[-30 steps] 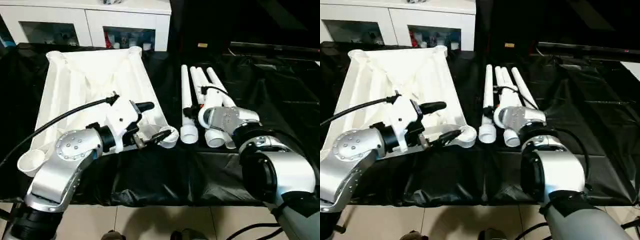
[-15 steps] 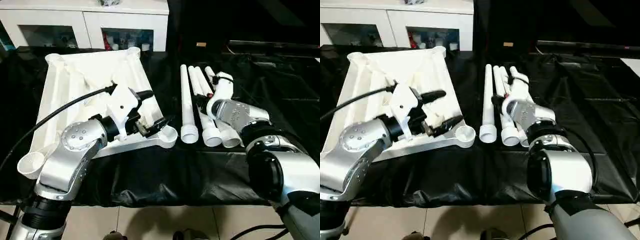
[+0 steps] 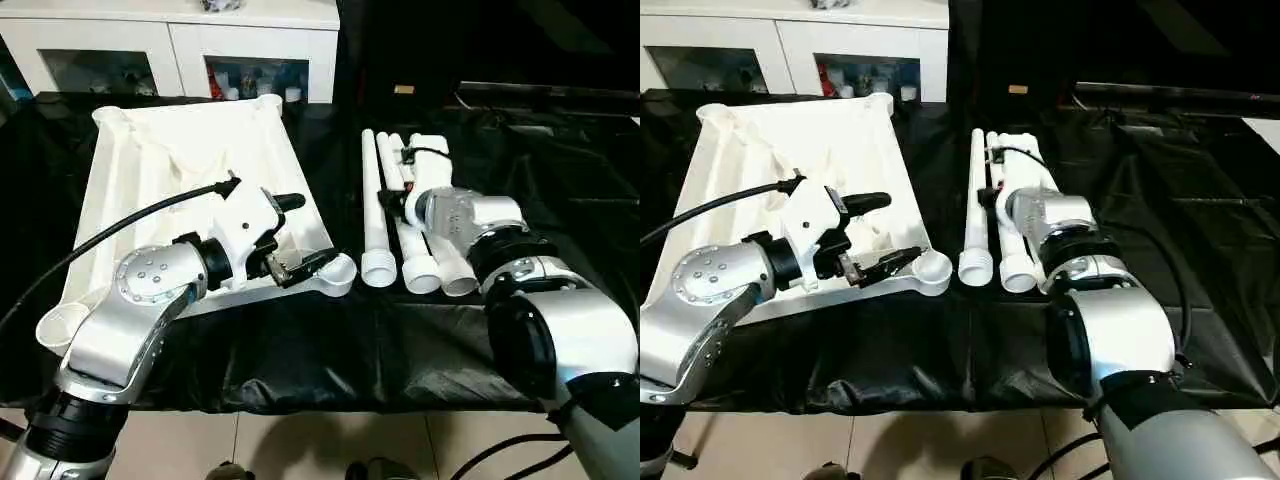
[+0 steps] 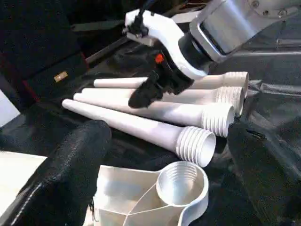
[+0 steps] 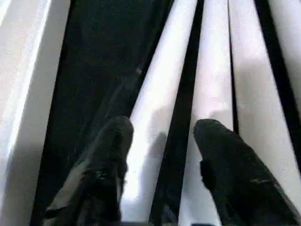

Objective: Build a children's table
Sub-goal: Pick table leg

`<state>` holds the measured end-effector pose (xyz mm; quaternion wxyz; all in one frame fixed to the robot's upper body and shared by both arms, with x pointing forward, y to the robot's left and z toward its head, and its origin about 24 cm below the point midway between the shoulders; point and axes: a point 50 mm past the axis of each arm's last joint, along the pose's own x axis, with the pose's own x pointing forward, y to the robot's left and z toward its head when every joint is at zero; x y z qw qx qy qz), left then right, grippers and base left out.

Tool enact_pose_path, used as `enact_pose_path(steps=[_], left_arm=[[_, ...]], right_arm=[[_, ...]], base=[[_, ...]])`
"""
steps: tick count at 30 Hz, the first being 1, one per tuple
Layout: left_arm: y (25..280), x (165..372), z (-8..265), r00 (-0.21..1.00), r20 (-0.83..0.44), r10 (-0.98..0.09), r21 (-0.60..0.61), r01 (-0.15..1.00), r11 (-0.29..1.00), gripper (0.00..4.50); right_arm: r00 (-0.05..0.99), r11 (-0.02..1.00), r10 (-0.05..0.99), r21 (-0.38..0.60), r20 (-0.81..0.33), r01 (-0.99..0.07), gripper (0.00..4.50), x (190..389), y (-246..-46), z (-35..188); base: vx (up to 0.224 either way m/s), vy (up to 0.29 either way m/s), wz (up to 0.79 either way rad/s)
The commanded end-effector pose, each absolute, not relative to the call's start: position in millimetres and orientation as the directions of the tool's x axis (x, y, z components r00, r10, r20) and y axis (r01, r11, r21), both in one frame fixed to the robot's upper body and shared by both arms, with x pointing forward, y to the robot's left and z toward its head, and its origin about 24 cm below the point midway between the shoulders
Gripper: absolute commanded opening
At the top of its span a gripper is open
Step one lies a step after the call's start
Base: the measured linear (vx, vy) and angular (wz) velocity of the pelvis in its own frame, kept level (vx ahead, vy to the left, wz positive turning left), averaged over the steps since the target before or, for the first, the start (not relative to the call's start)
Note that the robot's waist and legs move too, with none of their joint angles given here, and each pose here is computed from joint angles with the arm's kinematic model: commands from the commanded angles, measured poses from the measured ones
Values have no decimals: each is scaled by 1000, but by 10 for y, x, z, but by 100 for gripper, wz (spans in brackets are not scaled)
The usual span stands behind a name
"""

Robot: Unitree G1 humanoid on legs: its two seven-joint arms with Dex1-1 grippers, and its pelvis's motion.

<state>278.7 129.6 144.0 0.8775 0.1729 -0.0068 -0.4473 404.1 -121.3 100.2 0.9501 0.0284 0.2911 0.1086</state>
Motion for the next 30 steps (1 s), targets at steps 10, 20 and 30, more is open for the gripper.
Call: enact_pose_path(steps=[10,20,30], left_arm=[[1354,2705,1442,617,-154,-771,307,772,557,450],[1340,2678,1434,625,-154,-765,303,767,566,450],[1303,2675,1424,615,-156,-773,295,775,558,450]], right_arm=[[782,960,278,156,-557,-230,343,4030,-1019,1025],[726,967,253,159,-639,-197,343,3930,-1004,802],[670,967,254,190,-698,-168,325,3831,-1031,614]], base=[[0,0,0],[0,0,0],[0,0,0]])
